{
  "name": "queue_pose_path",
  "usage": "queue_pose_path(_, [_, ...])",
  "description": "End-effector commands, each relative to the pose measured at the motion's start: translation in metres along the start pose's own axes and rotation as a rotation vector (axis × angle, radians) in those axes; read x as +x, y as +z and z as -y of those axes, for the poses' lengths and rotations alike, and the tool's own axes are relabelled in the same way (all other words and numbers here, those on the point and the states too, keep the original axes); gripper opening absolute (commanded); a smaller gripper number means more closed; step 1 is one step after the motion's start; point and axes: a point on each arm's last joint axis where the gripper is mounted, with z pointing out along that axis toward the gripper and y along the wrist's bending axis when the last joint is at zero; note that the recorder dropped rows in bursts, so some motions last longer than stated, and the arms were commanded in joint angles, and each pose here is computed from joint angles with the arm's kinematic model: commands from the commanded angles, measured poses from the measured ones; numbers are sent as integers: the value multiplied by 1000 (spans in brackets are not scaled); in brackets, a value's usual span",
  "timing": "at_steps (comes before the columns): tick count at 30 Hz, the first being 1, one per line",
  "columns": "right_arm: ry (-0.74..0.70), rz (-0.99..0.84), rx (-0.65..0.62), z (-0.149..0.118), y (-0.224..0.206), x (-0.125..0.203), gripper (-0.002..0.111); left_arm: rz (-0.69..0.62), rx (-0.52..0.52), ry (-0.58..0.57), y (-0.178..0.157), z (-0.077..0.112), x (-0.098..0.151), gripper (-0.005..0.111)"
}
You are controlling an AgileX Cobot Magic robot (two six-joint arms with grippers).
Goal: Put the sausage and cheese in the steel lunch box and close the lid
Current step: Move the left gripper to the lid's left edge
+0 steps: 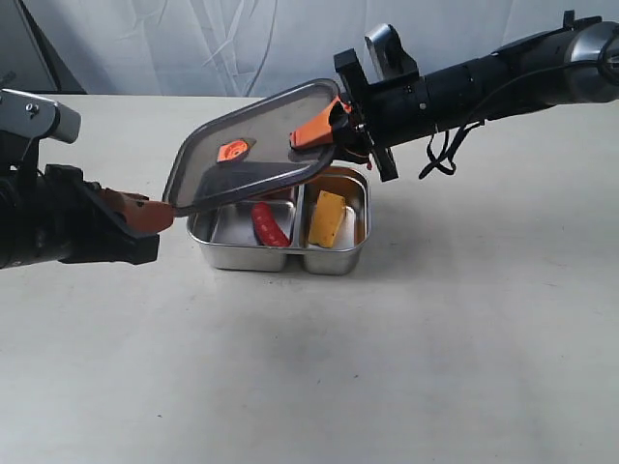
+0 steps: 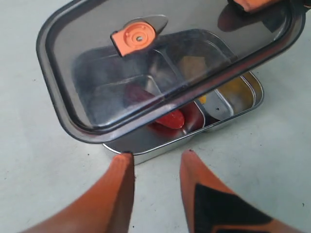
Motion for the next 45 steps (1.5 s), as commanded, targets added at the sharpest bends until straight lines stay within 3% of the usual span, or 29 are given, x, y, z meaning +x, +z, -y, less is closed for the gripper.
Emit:
queue_pose_path(1, [-10,20,-13,-2,-4,-3,-1,2,8,6,1,1,-1,31])
queue_pose_path(8, [-31,-16,37,3,-6,-1,-1,-7,-62,11,1,-5,-1,31])
queue_pose_path(21, [-24,-91,142,13,-7,6,-1,5,-59,37,1,-5,-4,31])
queue_pose_path(26, [-17,-96,160,14,-8,7,-1,35,-52,110,0,-3,-15,31])
queue_pose_path(31, [-26,-98,310,28,-11,7,-1,88,-39,155,-1,-1,-33,31])
queue_pose_path(34, [-29,-85,376,33,-13,5,-1,42,4,158,12,-1,-26,25])
queue_pose_path(39, [-44,-61,446,39,-15,3,-1,-88,69,113,46,-7,-5,2])
queue_pose_path(45, [-75,-49,536,46,-19,1,-1,-86,172,100,65,-4,-12,0])
